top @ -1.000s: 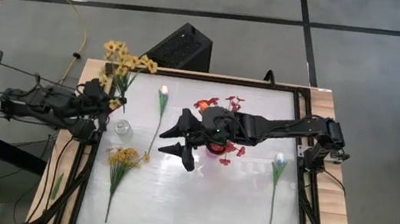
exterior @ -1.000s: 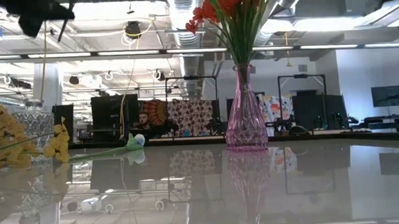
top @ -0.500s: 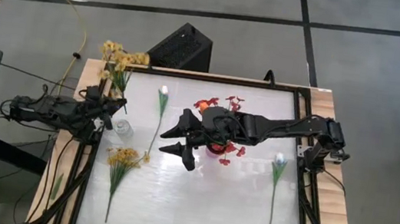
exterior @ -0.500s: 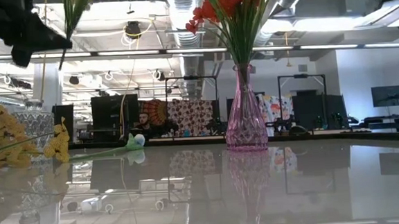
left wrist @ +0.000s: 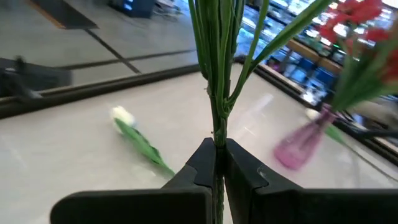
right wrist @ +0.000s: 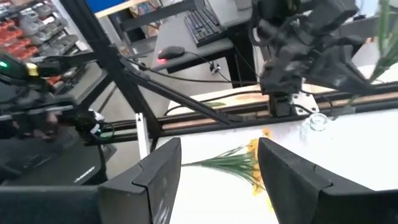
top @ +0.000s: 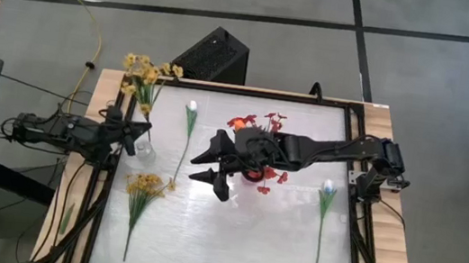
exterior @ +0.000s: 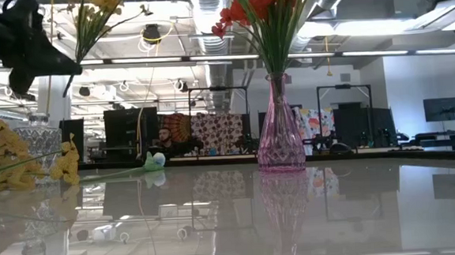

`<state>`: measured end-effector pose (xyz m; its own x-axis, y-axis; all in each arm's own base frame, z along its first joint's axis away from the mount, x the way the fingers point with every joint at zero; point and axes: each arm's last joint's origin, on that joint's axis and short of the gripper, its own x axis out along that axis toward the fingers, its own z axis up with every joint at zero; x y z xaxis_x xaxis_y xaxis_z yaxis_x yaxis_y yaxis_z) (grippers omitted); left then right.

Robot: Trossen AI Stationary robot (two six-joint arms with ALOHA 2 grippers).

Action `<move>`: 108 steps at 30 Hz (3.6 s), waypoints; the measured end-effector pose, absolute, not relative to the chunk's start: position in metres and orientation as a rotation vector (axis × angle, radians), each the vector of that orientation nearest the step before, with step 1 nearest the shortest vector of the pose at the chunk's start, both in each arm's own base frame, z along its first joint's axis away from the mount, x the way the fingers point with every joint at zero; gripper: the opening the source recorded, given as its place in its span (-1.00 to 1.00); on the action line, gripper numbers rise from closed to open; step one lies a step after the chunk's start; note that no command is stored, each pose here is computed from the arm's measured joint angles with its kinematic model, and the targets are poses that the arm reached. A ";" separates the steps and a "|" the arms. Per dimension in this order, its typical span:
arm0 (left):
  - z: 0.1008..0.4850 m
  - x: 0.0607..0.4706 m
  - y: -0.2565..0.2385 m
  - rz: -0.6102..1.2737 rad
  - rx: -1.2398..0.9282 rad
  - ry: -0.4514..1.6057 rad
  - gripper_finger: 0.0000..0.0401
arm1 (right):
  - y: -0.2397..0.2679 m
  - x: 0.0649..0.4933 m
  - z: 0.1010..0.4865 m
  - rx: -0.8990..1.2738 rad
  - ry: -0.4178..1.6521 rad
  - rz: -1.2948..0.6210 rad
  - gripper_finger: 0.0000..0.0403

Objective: Sort flowers into vase by color
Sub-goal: Put the top yellow flowers into the transparent vase

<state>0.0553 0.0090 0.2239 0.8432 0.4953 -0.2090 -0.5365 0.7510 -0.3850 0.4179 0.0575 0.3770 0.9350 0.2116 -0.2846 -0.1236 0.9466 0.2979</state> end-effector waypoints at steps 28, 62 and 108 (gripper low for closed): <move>0.287 0.124 -0.019 -0.129 -0.372 -0.293 -1.00 | 0.011 0.479 0.372 0.293 0.088 0.113 0.11; 0.279 0.127 -0.021 -0.200 -0.489 -0.185 -0.19 | 0.020 0.476 0.358 0.324 0.249 0.132 -0.84; 0.335 0.125 -0.017 -0.071 -0.297 -0.274 -0.95 | 0.026 0.475 0.359 0.355 0.257 0.204 -0.23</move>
<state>0.1248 -0.0174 0.3352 0.9606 -0.0284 0.2766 0.1087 0.9540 -0.2795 0.4753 0.0264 0.3591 0.9474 0.2404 -0.2114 -0.1510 0.9179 0.3669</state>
